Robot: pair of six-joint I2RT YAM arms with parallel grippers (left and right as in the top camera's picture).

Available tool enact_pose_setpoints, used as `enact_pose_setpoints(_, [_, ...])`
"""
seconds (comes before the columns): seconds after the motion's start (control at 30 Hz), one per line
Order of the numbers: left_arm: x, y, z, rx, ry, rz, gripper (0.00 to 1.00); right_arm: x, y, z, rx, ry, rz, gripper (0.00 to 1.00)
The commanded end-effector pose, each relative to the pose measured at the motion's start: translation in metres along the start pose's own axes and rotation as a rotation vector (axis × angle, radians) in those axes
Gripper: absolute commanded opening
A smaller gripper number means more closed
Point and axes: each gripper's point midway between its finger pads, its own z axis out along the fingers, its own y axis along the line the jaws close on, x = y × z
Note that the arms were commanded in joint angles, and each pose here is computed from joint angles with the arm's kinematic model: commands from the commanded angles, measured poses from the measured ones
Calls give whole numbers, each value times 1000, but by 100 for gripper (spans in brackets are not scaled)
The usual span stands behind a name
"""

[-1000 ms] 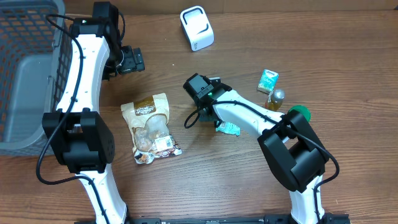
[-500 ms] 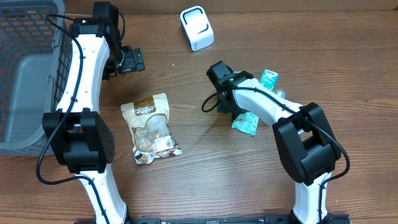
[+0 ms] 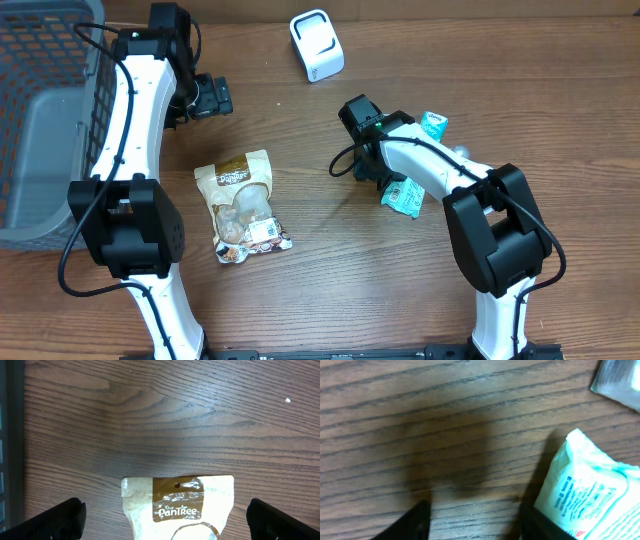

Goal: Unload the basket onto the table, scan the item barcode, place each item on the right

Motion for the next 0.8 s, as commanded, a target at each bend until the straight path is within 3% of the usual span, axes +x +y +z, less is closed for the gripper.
enact_pose_setpoints(0.0, [-6, 0, -12, 0, -36, 18, 100, 15, -4, 14, 13, 52, -8, 61])
enact_pose_setpoints(0.17, [-6, 0, -12, 0, -36, 18, 100, 13, -3, 14, 8, 47, -6, 93])
enact_pose_setpoints(0.23, [-6, 0, -12, 0, -36, 18, 100, 14, -3, 14, 6, 47, -6, 98])
enact_pose_setpoints(0.4, [-6, 0, -12, 0, -36, 18, 100, 13, 3, 13, -18, 50, -6, 98])
enact_pose_setpoints(0.47, [-6, 0, -12, 0, -36, 18, 99, 11, 6, 9, -31, 52, -6, 93])
enact_pose_setpoints(0.77, [-6, 0, -12, 0, -36, 18, 100, 2, 46, -39, -190, 96, -32, 90])
